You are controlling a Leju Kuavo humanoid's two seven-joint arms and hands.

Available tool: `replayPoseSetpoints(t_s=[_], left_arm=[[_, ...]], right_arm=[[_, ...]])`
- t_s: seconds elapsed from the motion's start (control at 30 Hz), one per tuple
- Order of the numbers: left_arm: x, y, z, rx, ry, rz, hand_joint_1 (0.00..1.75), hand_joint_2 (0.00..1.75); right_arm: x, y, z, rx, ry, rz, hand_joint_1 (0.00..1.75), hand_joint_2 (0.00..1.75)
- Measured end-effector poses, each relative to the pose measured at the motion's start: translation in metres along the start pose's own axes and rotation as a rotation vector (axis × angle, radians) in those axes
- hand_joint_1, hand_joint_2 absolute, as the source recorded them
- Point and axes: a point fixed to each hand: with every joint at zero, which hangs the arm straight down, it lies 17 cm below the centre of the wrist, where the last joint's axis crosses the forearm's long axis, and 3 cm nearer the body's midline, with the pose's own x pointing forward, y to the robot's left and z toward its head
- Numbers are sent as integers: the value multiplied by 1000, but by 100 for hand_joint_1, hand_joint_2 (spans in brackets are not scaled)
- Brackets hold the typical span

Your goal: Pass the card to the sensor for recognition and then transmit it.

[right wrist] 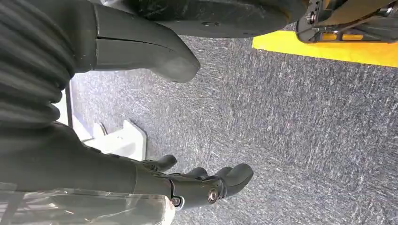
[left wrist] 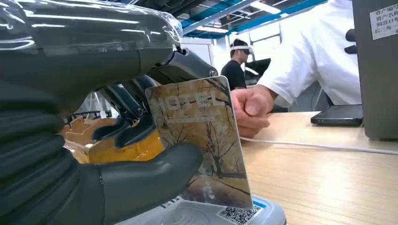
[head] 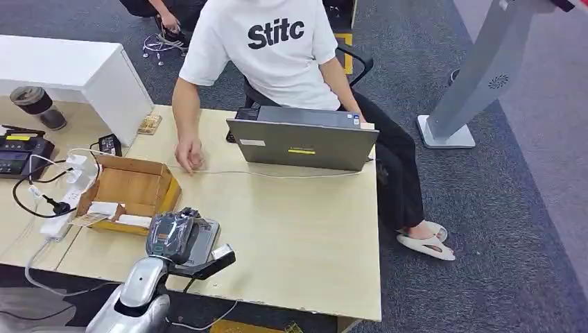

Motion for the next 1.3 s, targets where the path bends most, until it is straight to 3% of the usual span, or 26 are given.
replayPoseSetpoints(t_s=[0.2,0.7,1.3], left_arm=[[-5,10,-3,31,4,-5,175,175],[-44,106,-70,259,1,-99,175,175],[-67,153,-88,387,27,-67,175,175]], right_arm=[[0,0,0,0,-1,1,0,175],[2,0,0,6,-10,22,0,175],[1,0,0,7,-10,21,0,175]])
